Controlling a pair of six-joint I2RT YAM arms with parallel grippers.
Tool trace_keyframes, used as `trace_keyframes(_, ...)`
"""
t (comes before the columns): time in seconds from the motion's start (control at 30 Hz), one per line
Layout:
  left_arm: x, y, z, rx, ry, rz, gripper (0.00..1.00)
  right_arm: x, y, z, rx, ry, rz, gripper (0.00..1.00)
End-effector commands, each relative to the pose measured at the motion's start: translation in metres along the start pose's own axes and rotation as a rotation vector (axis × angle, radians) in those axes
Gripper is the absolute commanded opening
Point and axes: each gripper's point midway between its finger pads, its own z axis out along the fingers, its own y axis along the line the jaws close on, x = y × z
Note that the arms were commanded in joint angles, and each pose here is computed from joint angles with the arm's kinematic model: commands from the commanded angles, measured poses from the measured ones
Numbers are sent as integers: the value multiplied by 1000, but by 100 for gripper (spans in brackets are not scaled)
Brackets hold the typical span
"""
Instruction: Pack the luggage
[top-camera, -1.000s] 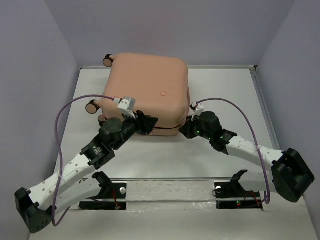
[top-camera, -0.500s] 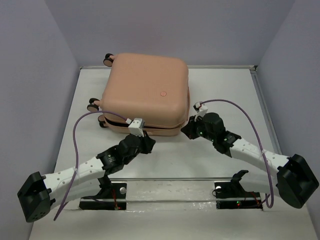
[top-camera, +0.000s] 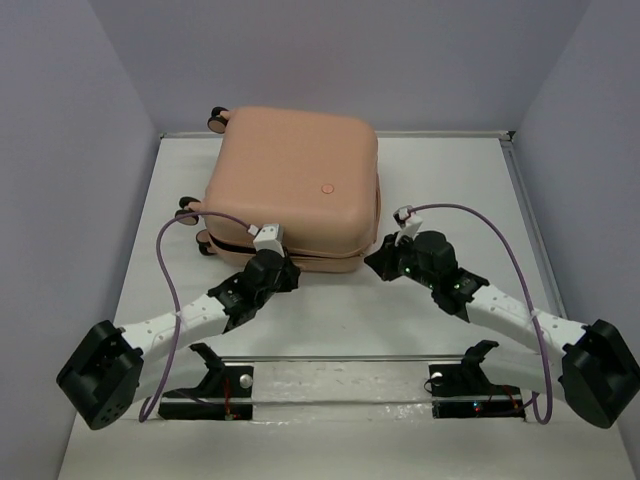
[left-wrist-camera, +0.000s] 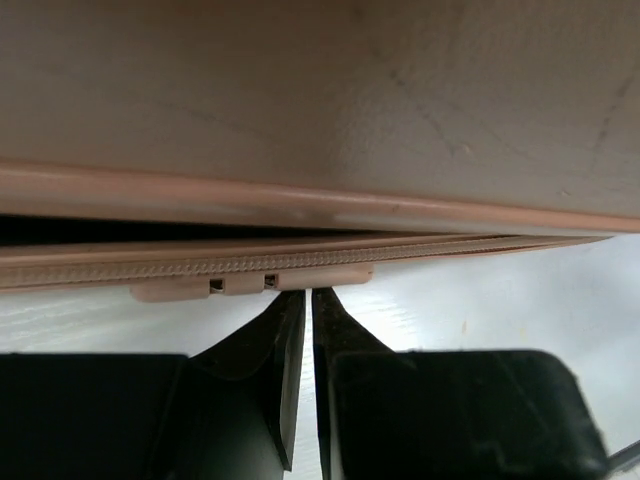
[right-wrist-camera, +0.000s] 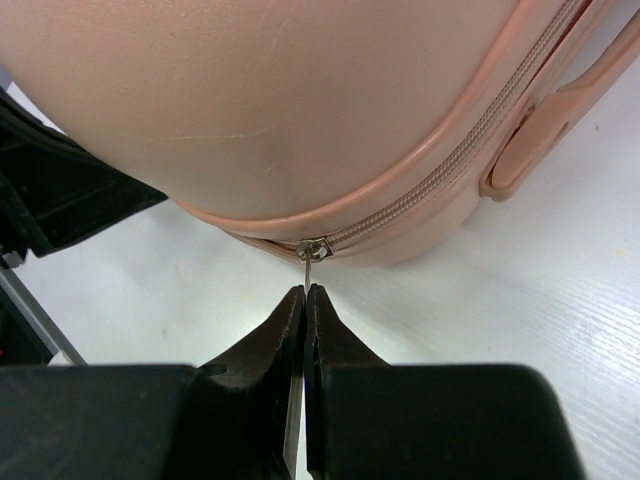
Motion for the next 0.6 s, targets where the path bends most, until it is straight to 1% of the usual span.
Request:
trace_keyframes(0.0, -70, -39, 7, 81, -197, -20, 21, -25, 32, -11, -142, -103, 7, 7)
trace_keyframes(0.1, -76, -43, 12, 80, -208, -13, 21, -14, 41, -16, -166, -86, 12, 7)
trace_keyframes(0.23, -89, -51, 18, 87, -228, -15, 21, 11, 67, -17, -215, -28, -4, 7)
trace_keyframes(0.37, -96, -54, 23, 98, -243, -28, 21, 24, 77, -8, -191, -15, -12, 7)
trace_keyframes(0.43, -100, -58, 25, 109, -251, -32, 21, 24, 81, -4, -189, -19, -8, 7)
trace_keyframes(0.5, -106, -64, 25, 128, -260, -38, 20, 20, 88, -4, -181, -57, -24, 7)
trace_keyframes(0.57, -107, -68, 29, 136, -256, -34, 20, 16, 101, -8, -224, -85, -57, 7)
